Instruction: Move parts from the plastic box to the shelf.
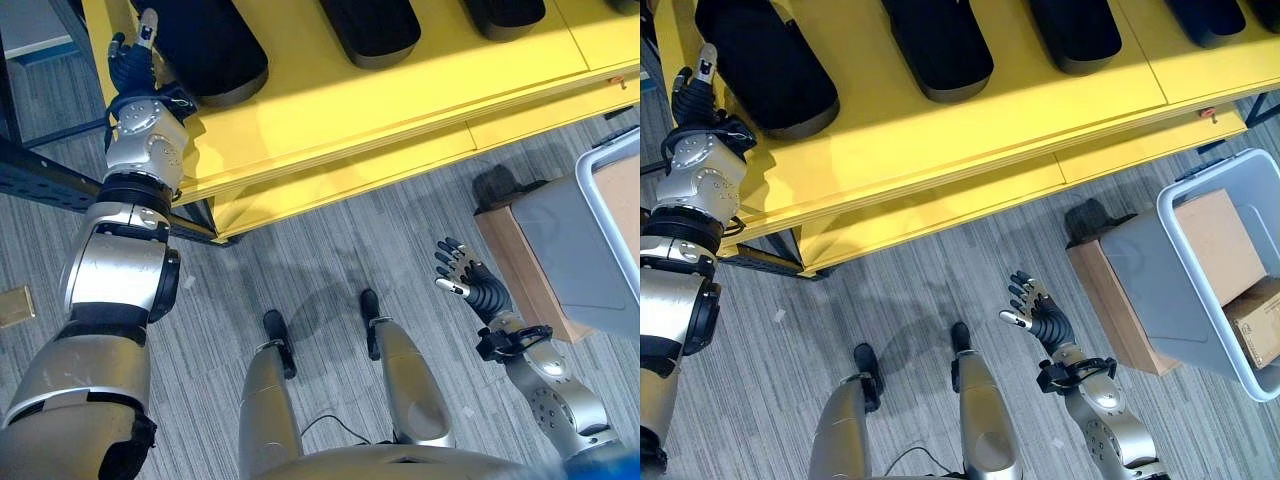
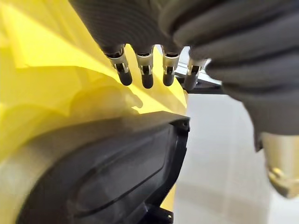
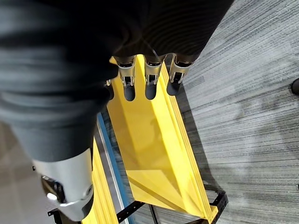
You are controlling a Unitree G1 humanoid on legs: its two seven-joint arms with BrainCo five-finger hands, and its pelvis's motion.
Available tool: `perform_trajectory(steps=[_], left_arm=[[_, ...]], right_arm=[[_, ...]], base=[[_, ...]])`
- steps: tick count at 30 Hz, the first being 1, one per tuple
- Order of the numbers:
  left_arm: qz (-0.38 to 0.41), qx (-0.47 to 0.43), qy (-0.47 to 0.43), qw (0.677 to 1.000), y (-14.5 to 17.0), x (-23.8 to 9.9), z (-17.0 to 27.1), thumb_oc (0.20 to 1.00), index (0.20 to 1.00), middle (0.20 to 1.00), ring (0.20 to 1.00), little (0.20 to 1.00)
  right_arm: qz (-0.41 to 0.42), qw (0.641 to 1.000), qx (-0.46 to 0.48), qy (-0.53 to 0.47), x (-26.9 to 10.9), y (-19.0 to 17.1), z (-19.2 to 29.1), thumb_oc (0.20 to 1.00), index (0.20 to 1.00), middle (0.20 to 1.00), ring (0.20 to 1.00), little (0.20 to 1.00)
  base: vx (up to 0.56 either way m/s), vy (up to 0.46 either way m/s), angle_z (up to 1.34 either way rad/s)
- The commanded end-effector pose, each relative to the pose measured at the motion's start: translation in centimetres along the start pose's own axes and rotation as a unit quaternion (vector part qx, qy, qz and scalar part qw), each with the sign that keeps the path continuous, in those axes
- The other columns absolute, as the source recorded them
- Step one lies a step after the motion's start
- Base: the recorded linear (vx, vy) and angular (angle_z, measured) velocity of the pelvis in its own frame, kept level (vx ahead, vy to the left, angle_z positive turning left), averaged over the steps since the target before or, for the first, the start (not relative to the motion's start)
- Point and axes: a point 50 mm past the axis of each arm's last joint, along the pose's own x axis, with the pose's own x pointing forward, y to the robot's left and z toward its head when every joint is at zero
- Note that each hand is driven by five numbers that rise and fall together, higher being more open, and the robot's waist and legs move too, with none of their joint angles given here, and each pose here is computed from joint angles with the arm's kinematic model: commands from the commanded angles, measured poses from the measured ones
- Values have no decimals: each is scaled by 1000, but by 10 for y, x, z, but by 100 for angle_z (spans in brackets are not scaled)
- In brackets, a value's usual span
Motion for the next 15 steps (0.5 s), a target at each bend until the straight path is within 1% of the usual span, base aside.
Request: perform_trajectory(steps=[1, 5, 12, 13, 14, 15], left_arm=[[13, -37, -65, 997, 8, 5, 37, 1000, 1000, 1000, 1000, 1000], [15, -29, -71, 997, 12, 6, 41, 1000, 1000, 1000, 1000, 1000], [9, 16, -105, 994, 12, 6, 58, 1000, 1000, 1000, 1000, 1000], [1, 40, -125, 991, 9, 5, 66, 1000, 1000, 1000, 1000, 1000], [1, 40, -125, 991, 8, 5, 66, 1000, 1000, 1000, 1000, 1000], [-19, 68, -154, 985, 0, 1, 76, 1000, 1000, 1000, 1000, 1000]], right_arm=[[-20, 999, -29, -27, -9, -19, 18, 1000, 1000, 1000, 1000, 1000], [-16, 999, -33, -29, -9, -19, 20, 1000, 1000, 1000, 1000, 1000], [-12, 998, -46, -29, -8, -22, 24, 1000, 1000, 1000, 1000, 1000], [-11, 998, -49, -30, -8, -22, 25, 1000, 1000, 1000, 1000, 1000], [-11, 998, -48, -30, -8, -22, 25, 1000, 1000, 1000, 1000, 1000], [-11, 998, -50, -32, -8, -23, 26, 1000, 1000, 1000, 1000, 1000]], base=[[0, 0, 0], [0, 0, 0], [3, -2, 1], [4, -5, 7], [-87, -15, 9], [-90, -14, 10]])
